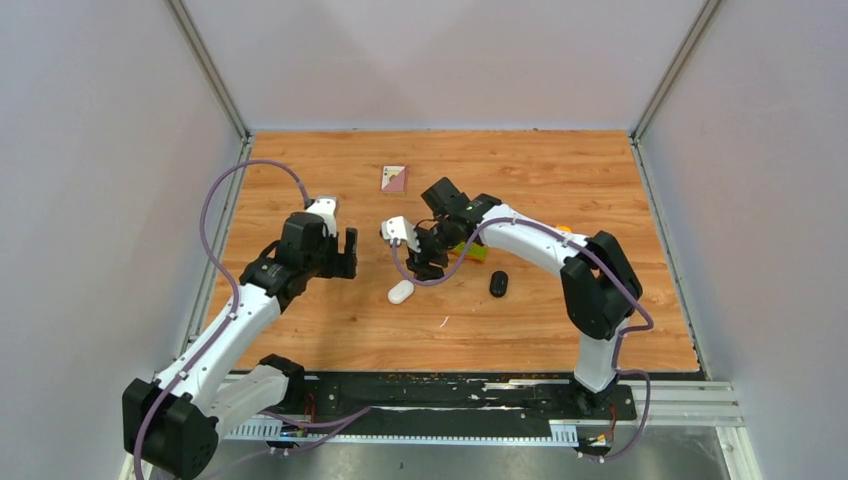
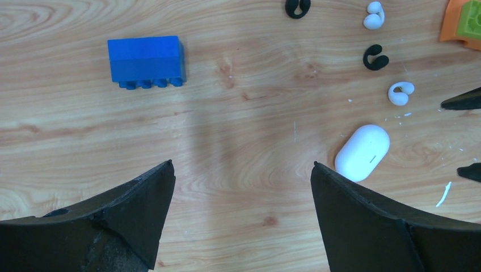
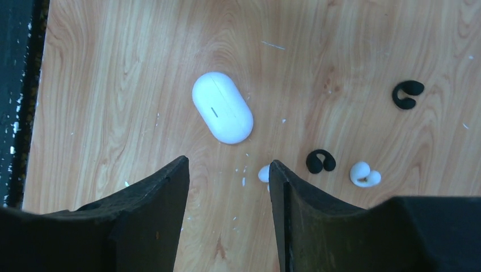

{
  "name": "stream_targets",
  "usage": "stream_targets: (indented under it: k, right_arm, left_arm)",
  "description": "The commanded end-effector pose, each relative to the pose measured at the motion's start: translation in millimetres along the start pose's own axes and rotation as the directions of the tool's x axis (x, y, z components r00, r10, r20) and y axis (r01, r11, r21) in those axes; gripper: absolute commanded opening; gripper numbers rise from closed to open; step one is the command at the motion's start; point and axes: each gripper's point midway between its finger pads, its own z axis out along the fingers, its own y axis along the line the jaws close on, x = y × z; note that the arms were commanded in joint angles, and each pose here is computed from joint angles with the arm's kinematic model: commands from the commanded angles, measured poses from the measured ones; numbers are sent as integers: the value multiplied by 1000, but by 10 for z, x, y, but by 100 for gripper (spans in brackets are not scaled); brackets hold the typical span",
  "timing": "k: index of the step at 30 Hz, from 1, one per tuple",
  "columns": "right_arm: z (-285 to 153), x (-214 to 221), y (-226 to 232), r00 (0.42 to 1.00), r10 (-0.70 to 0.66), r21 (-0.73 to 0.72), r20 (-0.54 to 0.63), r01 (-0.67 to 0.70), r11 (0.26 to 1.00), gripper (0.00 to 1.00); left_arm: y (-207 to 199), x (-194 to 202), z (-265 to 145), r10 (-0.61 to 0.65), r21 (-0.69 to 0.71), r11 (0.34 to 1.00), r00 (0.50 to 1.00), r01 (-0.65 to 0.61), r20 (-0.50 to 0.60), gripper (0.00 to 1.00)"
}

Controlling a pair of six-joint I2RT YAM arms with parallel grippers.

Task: Insert the wireless bluetooth earbuds into the charging case
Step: Pick up the charging case at the center of the board.

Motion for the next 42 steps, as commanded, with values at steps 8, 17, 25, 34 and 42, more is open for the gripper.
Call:
stream_targets:
  k: [8,17,25,34,42]
  right_arm:
    - [441,-55,40,969,-235,-133,-78,223,966,58]
    - [698,127,112,963,-242,-186,-116,218,958,60]
    - [825,273,119,959,-241,-184,-148,213,960,60]
    - [844,332,99,955,-237,-158,-178,210,965,52]
    - [609,194,29,961,-210,-34,-182,208,978,36]
  left_arm:
    - [367,-48,-75,-78,-191,978,997,82,29,100]
    - [333,-68,-83,-79,-167,982,996,84,39,100]
    - [262,-47,-46,-72,-129,989,997,74,20,100]
    - [177,-62,-36,-71,-80,994,997,73,26,100]
    - [56,-68,-15,-68,-12,998,997,69,23,99]
